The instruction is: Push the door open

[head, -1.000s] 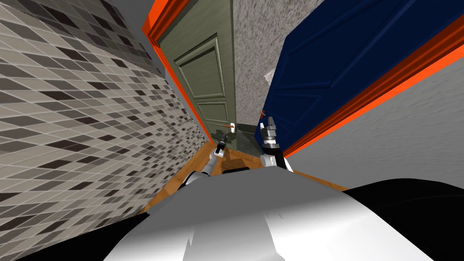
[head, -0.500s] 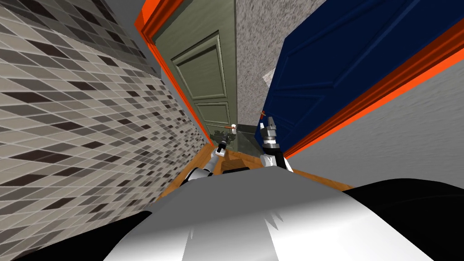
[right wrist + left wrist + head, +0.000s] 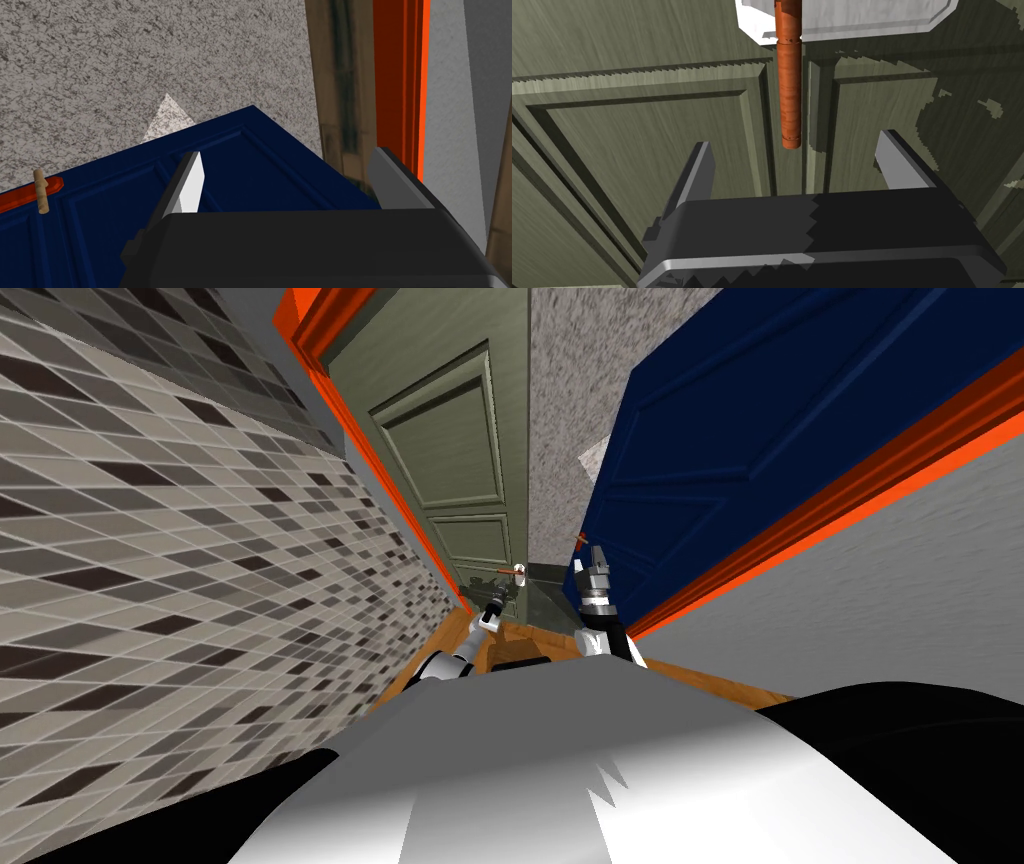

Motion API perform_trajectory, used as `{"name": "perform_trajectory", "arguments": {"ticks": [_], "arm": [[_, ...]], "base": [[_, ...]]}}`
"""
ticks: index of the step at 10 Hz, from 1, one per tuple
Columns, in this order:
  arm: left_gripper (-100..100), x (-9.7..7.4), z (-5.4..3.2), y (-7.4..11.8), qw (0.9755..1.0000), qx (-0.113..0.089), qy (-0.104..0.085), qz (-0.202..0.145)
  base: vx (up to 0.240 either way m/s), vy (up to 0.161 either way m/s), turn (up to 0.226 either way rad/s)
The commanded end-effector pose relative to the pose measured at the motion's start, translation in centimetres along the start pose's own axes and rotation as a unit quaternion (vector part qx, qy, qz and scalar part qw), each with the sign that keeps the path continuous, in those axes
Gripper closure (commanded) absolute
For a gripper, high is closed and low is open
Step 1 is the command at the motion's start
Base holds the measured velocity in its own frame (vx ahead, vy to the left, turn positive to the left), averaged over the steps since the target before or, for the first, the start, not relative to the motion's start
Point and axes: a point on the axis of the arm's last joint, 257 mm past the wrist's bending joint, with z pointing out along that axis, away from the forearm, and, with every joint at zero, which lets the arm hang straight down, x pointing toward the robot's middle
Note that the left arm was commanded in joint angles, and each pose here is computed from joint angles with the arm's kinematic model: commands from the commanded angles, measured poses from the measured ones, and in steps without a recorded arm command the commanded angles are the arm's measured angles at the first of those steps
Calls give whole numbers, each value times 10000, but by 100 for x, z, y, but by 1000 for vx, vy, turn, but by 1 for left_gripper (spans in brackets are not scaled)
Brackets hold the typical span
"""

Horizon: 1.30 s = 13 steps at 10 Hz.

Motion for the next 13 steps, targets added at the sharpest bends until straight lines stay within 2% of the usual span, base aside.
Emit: {"name": "perform_trajectory", "arguments": {"ticks": [1, 2, 5, 7, 10, 11, 12, 13], "arm": [[-100, 0, 0, 0, 10000, 0, 0, 0], [-100, -132, -21, 15, 9999, -24, -62, 84], [-100, -216, -36, 23, 9999, -33, -115, 123], [-100, -205, -34, 23, 9999, -27, -128, 98], [-100, -82, -11, 16, 9999, -4, -102, -11], [-100, -124, -20, 20, 9999, -9, -110, 18], [100, -124, -20, 20, 9999, -9, -110, 18], [100, -124, -20, 20, 9999, -9, -110, 18]], "base": [[52, 55, -21], [120, -34, -35], [179, -86, -21], [198, -72, -27], [159, -65, -21], [74, -30, 2], [-17, 5, 8], [-32, 12, -14]]}}
